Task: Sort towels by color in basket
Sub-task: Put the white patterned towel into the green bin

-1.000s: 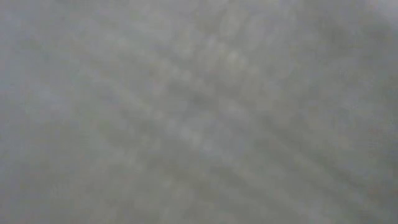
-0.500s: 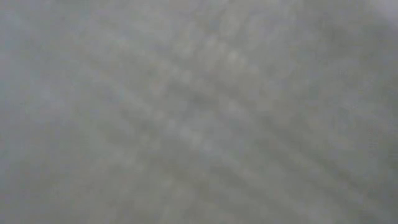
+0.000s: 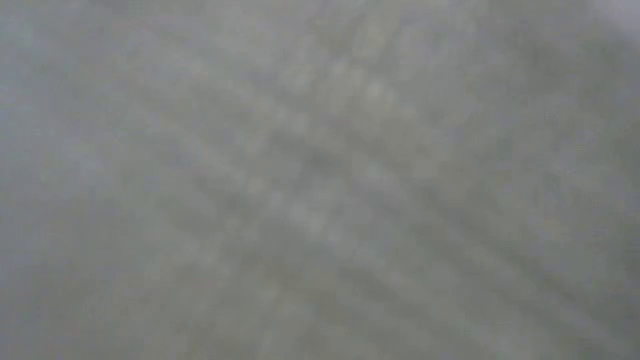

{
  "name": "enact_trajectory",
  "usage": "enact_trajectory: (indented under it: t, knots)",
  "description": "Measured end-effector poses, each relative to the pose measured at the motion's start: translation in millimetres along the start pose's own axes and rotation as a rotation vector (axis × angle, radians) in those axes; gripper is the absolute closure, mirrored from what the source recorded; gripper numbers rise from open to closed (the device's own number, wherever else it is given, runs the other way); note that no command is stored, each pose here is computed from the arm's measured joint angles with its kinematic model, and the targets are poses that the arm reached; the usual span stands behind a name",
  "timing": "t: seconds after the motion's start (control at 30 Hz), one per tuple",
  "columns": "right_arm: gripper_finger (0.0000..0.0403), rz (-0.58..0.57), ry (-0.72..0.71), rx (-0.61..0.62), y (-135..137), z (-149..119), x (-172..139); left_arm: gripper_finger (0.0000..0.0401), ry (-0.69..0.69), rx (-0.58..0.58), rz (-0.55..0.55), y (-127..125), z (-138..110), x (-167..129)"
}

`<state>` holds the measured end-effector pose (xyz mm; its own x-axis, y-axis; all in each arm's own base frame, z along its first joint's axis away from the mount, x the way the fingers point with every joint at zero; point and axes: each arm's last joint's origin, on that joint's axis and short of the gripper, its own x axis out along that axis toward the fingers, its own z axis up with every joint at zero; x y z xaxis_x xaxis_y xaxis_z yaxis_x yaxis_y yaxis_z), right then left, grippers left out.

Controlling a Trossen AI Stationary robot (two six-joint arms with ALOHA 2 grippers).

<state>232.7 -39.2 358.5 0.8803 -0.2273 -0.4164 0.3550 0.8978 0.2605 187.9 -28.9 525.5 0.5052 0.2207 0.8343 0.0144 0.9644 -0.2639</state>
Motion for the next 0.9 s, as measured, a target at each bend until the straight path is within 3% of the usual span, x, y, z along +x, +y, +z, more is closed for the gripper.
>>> enact_trajectory:
  t: [0.13,0.3,0.47,0.8,0.9]
  knots:
    - [0.0159,-0.005,-0.02,0.023,-3,2,-12,0.0401,0.144,0.057,0.002,3,-18,7]
    - [0.0159,-0.028,-0.074,0.032,-6,5,-38,0.0401,0.269,0.038,0.038,11,-35,8]
    - [0.0159,-0.059,-0.12,0.037,-10,5,-62,0.0401,0.492,0.068,0.087,21,-53,0]
    - [0.0159,-0.091,-0.078,0.046,-11,1,-61,0.0401,1.008,0.172,0.292,39,-55,-45]
    - [0.0159,-0.099,-0.054,0.044,-11,0,-54,0.0401,1.071,0.14,0.355,42,-41,-57]
